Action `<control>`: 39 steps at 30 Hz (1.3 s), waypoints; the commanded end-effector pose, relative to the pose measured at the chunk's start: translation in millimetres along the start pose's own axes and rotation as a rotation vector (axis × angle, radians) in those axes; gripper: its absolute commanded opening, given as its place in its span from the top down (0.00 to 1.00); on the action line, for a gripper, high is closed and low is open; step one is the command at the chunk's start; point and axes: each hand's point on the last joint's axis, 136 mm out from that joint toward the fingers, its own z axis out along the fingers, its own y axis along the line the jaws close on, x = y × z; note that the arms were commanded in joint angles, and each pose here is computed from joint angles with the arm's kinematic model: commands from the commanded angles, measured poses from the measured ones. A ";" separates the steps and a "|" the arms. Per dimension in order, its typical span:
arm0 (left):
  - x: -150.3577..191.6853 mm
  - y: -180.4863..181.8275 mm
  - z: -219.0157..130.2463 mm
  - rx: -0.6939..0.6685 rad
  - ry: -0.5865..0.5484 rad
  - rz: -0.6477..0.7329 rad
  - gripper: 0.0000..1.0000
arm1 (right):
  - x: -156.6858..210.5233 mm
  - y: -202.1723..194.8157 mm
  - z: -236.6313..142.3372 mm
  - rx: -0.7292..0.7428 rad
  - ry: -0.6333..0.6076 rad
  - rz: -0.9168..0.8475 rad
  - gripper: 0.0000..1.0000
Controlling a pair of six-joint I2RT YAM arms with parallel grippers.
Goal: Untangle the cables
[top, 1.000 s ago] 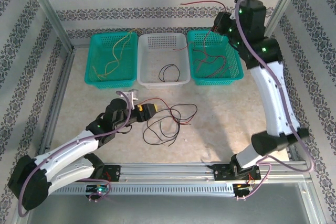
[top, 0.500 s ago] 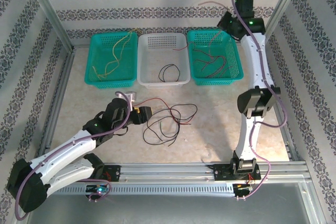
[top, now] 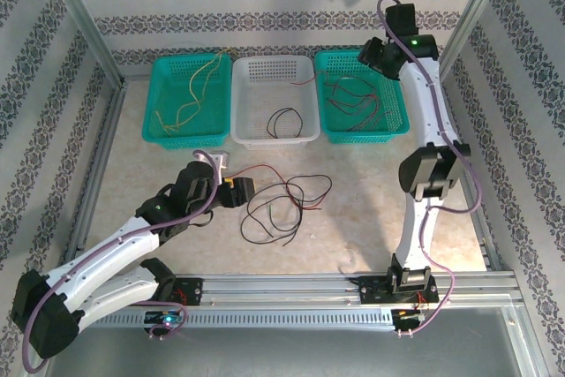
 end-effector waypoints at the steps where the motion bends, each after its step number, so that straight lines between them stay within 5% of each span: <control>1: -7.7 0.8 -13.9 -0.029 -0.001 0.044 0.28 | 13.9 19.4 -70.6 0.009 -0.094 -0.140 0.42; 10: 6.5 1.2 -24.2 -0.014 0.056 0.020 0.27 | 194.7 33.2 -113.9 -0.193 -0.105 -0.222 0.36; 14: 7.4 5.4 -25.6 -0.026 0.041 -0.015 0.27 | 274.7 31.4 -95.6 -0.193 0.025 -0.290 0.37; 22: 20.3 17.1 -15.1 -0.047 0.053 -0.081 0.28 | 376.5 21.7 -50.4 -0.147 0.254 -0.321 0.46; 32: 28.3 17.2 -12.9 -0.025 0.066 -0.123 0.31 | 392.9 -46.2 -16.1 0.046 0.336 -0.192 0.51; 39: 30.6 17.2 -15.8 -0.024 0.075 -0.120 0.31 | 397.7 -55.0 11.0 0.087 0.384 -0.147 0.59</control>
